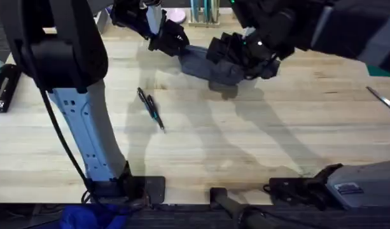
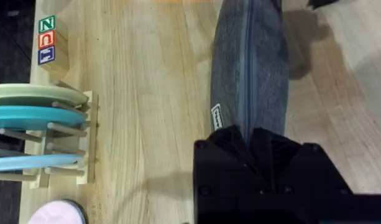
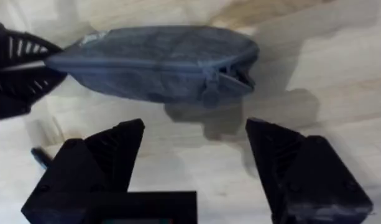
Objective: Unzip the bag, pick up the pens from the table one at a time and place them inside, then zip the bag closed.
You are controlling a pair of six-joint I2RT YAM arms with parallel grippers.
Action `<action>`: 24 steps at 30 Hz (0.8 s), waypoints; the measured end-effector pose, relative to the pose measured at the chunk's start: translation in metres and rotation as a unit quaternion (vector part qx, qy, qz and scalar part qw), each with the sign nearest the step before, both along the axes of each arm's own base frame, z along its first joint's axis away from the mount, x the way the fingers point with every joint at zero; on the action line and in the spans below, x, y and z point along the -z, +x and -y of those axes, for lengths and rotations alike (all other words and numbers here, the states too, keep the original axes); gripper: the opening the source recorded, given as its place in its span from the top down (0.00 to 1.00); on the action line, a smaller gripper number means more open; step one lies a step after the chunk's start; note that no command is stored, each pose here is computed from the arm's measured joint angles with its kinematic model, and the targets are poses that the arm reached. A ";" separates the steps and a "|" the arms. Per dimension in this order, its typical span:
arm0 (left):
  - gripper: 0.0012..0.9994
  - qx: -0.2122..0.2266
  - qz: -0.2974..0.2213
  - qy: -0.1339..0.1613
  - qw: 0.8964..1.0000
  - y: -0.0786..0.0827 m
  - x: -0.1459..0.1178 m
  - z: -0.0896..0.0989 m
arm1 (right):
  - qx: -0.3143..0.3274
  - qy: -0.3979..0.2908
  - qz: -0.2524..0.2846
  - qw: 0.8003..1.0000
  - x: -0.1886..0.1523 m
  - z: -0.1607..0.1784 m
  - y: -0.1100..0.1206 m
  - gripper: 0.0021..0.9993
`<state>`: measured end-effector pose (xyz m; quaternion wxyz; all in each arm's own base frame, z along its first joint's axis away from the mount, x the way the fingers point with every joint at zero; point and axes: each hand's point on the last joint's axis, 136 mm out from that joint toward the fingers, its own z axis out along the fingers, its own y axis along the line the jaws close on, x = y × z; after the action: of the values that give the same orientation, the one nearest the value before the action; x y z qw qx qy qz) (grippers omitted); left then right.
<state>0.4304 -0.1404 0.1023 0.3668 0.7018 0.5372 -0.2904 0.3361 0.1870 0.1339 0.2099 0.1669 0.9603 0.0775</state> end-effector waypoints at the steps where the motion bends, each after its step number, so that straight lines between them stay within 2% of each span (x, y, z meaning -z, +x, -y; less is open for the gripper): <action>1: 0.96 0.000 0.000 0.000 1.000 0.000 0.000 0.000 | 0.001 -0.002 0.000 1.000 0.001 -0.001 0.003 0.01; 16: 0.96 0.000 0.001 0.000 1.000 0.000 0.000 0.000 | 0.007 -0.007 0.024 1.000 -0.004 -0.003 0.017 0.01; 18: 0.96 0.000 0.001 0.000 1.000 0.000 0.000 0.000 | 0.011 -0.027 0.011 1.000 0.002 0.007 0.014 0.01; 24: 0.96 0.000 0.001 0.000 1.000 0.000 0.000 0.000 | 0.025 -0.035 -0.006 0.999 0.019 0.009 0.017 0.01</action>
<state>0.4308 -0.1404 0.1023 0.3674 0.7022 0.5368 -0.2896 0.3533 0.1785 0.1148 0.2115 0.1842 0.9591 0.0374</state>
